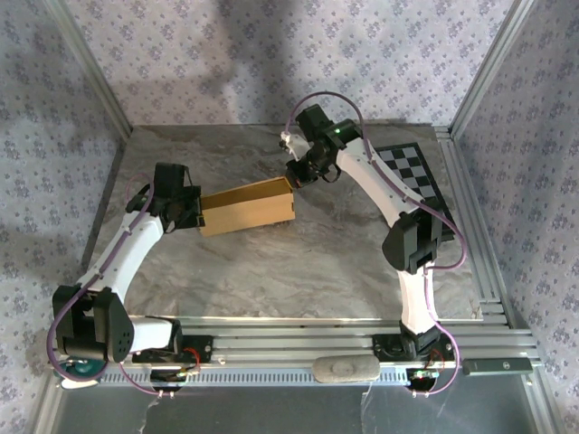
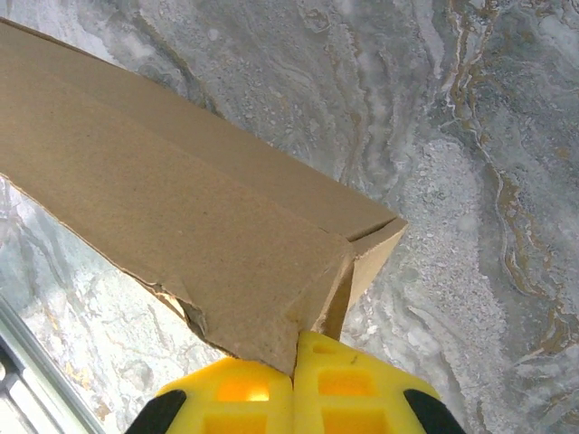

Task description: Fold the paper box

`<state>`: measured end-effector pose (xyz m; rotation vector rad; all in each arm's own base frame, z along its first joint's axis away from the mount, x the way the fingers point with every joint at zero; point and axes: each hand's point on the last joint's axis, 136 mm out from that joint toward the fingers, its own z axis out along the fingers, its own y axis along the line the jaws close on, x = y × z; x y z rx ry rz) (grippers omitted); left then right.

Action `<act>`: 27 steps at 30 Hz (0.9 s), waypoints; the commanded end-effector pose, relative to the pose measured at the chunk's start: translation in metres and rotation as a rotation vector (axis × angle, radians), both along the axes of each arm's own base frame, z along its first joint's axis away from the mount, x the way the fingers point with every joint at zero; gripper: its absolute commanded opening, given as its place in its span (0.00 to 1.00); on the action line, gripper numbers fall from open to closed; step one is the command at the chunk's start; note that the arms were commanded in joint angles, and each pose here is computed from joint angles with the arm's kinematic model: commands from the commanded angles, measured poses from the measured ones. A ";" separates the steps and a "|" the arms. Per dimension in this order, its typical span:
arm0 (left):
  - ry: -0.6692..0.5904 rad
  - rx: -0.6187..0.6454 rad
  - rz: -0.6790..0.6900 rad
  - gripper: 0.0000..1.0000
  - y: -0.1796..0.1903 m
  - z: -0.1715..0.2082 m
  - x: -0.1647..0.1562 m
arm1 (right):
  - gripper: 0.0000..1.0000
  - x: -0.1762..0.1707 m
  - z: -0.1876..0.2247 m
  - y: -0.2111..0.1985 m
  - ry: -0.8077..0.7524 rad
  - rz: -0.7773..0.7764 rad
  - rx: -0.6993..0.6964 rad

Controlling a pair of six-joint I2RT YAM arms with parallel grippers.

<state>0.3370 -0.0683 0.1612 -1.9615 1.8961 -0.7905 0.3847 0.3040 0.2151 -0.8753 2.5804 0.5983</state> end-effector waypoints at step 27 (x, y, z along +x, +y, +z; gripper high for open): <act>0.167 0.092 -0.091 0.64 0.004 -0.028 -0.025 | 0.00 -0.012 0.015 -0.011 0.110 -0.065 0.030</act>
